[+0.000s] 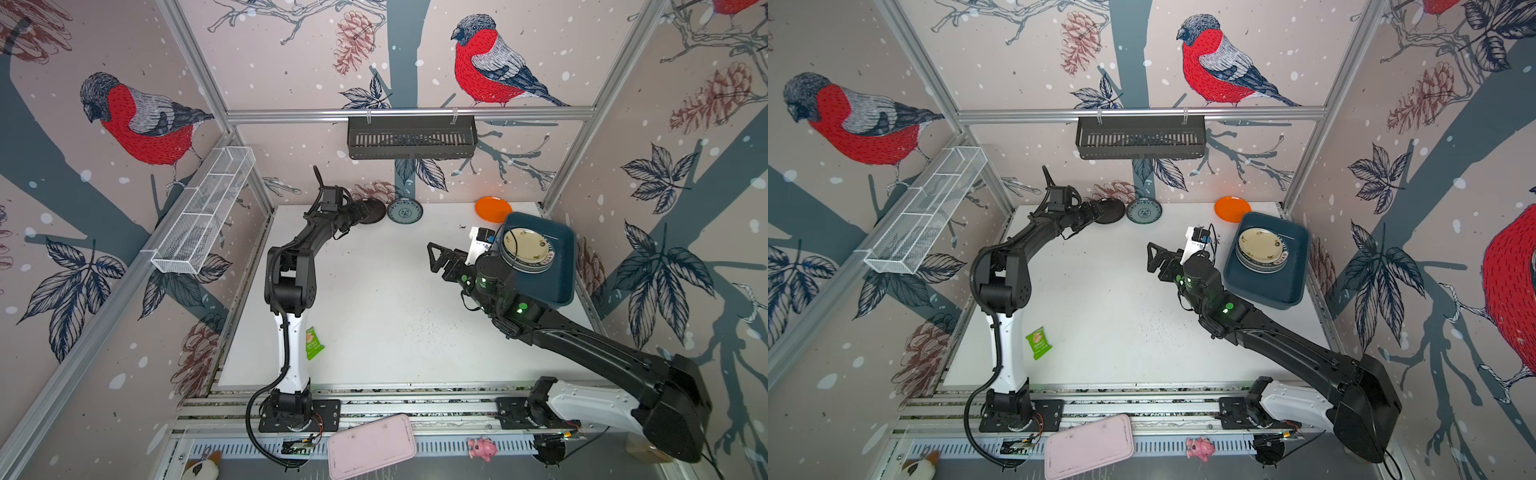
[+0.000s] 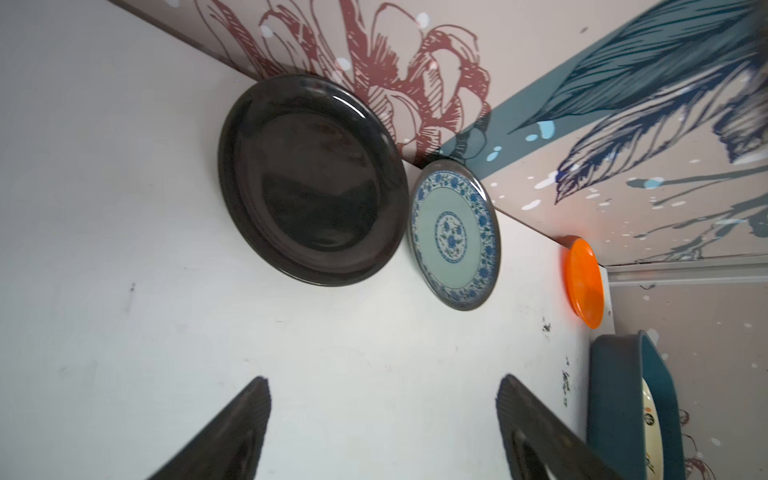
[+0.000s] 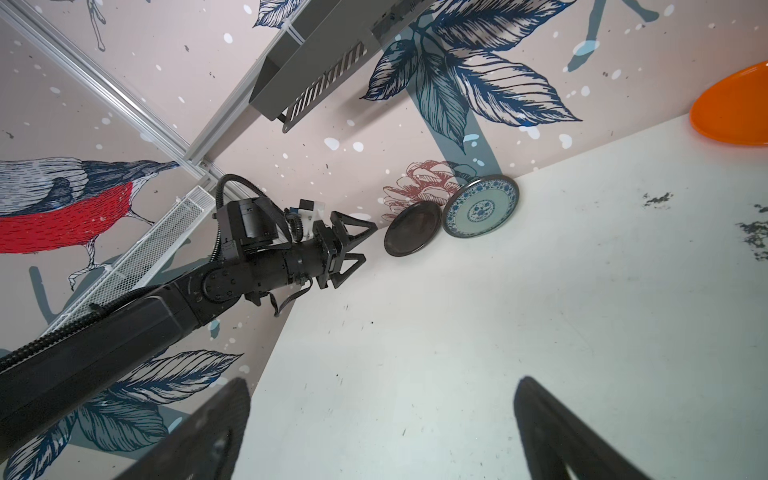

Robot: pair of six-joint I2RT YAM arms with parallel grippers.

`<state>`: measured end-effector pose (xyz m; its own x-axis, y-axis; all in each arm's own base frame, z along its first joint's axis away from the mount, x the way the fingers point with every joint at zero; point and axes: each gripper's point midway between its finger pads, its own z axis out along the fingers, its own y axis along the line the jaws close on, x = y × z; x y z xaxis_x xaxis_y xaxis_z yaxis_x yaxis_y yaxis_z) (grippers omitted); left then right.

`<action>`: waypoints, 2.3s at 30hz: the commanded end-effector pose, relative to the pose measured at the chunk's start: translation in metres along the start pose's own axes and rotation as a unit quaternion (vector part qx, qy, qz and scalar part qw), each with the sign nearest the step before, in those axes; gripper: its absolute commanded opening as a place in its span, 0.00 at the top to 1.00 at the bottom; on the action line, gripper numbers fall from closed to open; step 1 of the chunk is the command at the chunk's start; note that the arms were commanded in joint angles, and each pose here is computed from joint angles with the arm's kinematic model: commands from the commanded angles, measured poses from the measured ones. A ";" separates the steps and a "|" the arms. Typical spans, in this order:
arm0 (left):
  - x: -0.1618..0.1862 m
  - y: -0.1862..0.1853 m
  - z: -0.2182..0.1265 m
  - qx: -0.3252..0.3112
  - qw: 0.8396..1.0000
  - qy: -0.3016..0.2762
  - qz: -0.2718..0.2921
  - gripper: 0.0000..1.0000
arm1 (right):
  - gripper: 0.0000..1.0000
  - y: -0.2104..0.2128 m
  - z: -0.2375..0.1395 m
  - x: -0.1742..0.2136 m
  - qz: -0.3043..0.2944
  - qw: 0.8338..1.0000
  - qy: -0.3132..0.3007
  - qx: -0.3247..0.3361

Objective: Place the plates into the plastic bin on the countertop
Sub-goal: 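Withdraw the right gripper from the bin while the left arm reaches toward the dark plate, then close the left gripper on the dark glossy plate rim and tilt it up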

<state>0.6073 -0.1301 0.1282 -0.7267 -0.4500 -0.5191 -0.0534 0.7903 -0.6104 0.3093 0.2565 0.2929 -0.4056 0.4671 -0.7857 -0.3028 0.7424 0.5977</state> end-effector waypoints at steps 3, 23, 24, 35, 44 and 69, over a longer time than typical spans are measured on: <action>-0.010 0.025 0.014 -0.024 1.000 -0.009 0.002 0.15 | 0.01 0.007 0.009 -0.008 0.003 1.000 -0.024 -0.003; -0.009 0.061 0.073 0.006 0.999 -0.032 -0.034 0.24 | 0.00 0.024 0.052 0.010 -0.001 1.000 -0.013 0.001; -0.008 0.064 0.076 0.006 0.999 -0.034 -0.039 0.24 | 0.01 0.023 0.053 0.009 -0.002 1.000 -0.014 0.003; -0.001 0.078 0.097 0.003 0.997 -0.042 -0.069 0.51 | 0.01 0.006 0.052 0.005 -0.003 0.999 -0.032 0.038; 0.000 0.076 0.092 0.007 0.996 -0.047 -0.081 0.86 | 0.01 -0.007 0.044 0.004 0.008 0.998 -0.040 0.057; 0.013 0.011 -0.022 0.073 0.995 -0.045 -0.056 1.00 | 0.01 -0.023 0.031 0.033 0.058 0.996 -0.032 0.059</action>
<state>0.5874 -0.1114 0.1065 -0.6563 -0.5995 -0.4581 -0.0991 0.6703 -0.7354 0.3291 0.2643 0.2448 -0.3764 0.5449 -0.7493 -0.1392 0.7663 0.6272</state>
